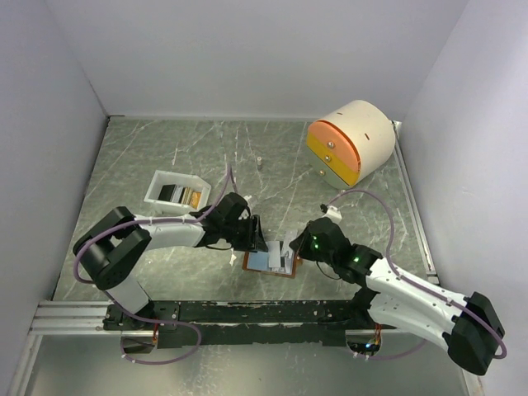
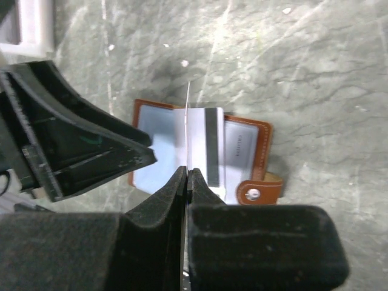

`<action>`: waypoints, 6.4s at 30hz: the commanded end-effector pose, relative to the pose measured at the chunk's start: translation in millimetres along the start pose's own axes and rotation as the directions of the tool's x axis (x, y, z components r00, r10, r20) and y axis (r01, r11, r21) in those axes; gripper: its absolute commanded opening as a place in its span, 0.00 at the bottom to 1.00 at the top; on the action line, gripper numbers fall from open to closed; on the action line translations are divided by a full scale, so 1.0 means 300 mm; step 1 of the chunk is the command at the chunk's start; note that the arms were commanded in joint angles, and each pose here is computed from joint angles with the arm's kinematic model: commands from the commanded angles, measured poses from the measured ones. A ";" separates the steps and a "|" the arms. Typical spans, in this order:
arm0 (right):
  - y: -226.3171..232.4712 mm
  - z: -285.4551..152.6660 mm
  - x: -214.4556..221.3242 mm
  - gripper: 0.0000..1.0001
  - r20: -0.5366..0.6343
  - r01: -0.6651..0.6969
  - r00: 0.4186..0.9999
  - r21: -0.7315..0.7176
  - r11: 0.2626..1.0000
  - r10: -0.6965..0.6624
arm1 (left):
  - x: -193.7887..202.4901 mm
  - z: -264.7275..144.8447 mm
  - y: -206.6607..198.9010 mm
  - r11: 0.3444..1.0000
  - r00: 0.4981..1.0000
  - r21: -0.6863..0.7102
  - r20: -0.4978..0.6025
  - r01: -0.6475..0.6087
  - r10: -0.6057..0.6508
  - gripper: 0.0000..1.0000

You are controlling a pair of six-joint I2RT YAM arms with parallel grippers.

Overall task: Put the credit cards into the card holder
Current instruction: Place the credit card in the card holder, then pick up the credit card from the card holder, then insert the credit card into the card holder.

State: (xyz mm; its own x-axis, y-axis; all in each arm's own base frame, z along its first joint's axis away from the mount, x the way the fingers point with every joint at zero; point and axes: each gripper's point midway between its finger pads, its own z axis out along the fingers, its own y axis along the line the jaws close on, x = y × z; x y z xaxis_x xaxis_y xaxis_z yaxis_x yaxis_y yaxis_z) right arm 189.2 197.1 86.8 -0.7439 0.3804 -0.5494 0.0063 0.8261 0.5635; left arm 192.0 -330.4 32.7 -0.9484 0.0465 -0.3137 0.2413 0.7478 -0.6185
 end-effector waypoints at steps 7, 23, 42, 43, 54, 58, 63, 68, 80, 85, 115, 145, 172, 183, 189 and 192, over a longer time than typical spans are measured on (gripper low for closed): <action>-0.079 0.005 -0.044 0.00 0.054 0.080 0.995 0.131 0.988 -0.087 | -0.019 0.009 -0.079 0.993 1.000 0.115 0.025 0.001 -0.004 0.58; -0.067 0.050 0.021 0.00 0.015 0.072 0.997 0.049 0.996 -0.073 | -0.003 0.032 -0.063 0.994 0.999 0.105 0.019 0.031 -0.033 0.59; -0.080 0.080 0.058 0.00 -0.017 0.063 0.998 0.046 0.997 -0.063 | 0.024 0.036 -0.129 0.967 0.996 0.236 -0.019 0.093 -0.091 0.56; -0.080 0.081 0.059 0.00 -0.018 0.064 0.998 0.046 0.997 -0.063 | 0.025 0.035 -0.132 0.966 0.996 0.240 -0.020 0.092 -0.090 0.54; -0.070 0.060 0.048 0.00 -0.021 0.074 0.997 0.043 0.996 -0.073 | -0.001 0.010 -0.111 0.986 0.998 0.156 0.012 0.060 -0.063 0.07; -0.039 0.039 0.048 0.00 -0.028 0.057 0.998 -0.004 0.998 -0.057 | -0.044 -0.054 -0.063 0.999 0.996 0.020 0.088 0.031 -0.033 0.07; 0.000 0.037 0.074 0.00 -0.060 -0.004 0.998 -0.072 0.997 -0.001 | -0.045 -0.145 0.054 0.983 0.990 -0.184 0.138 0.018 0.007 0.07; 0.020 0.054 0.104 0.00 -0.090 -0.058 0.995 -0.117 0.991 0.048 | -0.013 -0.191 0.093 0.973 0.992 -0.230 0.126 0.018 0.012 0.07; 0.017 0.097 0.150 0.00 -0.131 -0.129 0.985 -0.136 0.982 0.111 | 0.034 -0.187 0.121 0.971 0.996 -0.235 0.088 0.035 -0.014 0.07; 0.011 0.102 0.148 0.00 -0.127 -0.142 0.984 -0.133 0.981 0.125 | 0.045 -0.174 0.135 0.968 0.998 -0.248 0.066 0.026 -0.010 0.07; -0.058 0.095 0.123 0.00 -0.074 -0.186 0.981 -0.093 0.978 0.179 | 0.136 -0.149 0.140 0.975 0.996 -0.202 0.000 0.088 -0.090 0.07; -0.036 0.083 0.106 0.00 -0.053 -0.246 0.969 -0.166 0.955 0.240 | 0.157 -0.148 0.162 0.970 0.996 -0.225 -0.006 0.090 -0.094 0.07; -0.047 0.106 0.127 0.00 -0.059 -0.255 0.967 -0.180 0.950 0.248 | 0.170 -0.148 0.161 0.971 0.995 -0.220 -0.009 0.097 -0.101 0.07; -0.063 0.104 0.179 0.00 -0.115 -0.258 0.964 -0.183 0.949 0.240 | 0.172 -0.137 0.162 0.971 0.995 -0.217 -0.013 0.096 -0.102 0.07; -0.058 0.103 0.186 0.00 -0.125 -0.259 0.963 -0.199 0.945 0.237 | 0.176 -0.135 0.164 0.971 0.995 -0.218 -0.014 0.097 -0.103 0.07; -0.051 0.104 0.192 0.00 -0.138 -0.263 0.961 -0.206 0.942 0.238 | 0.176 -0.135 0.165 0.971 0.994 -0.218 -0.013 0.101 -0.106 0.07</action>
State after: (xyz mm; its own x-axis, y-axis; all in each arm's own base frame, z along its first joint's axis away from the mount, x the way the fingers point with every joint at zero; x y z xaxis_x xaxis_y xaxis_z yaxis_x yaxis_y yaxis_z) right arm 176.2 216.6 32.8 -0.7781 0.5313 -0.3351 0.0661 0.5998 0.7974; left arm 167.2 -276.0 36.5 -0.9508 -0.0681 -0.3023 0.1052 0.8467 -0.5216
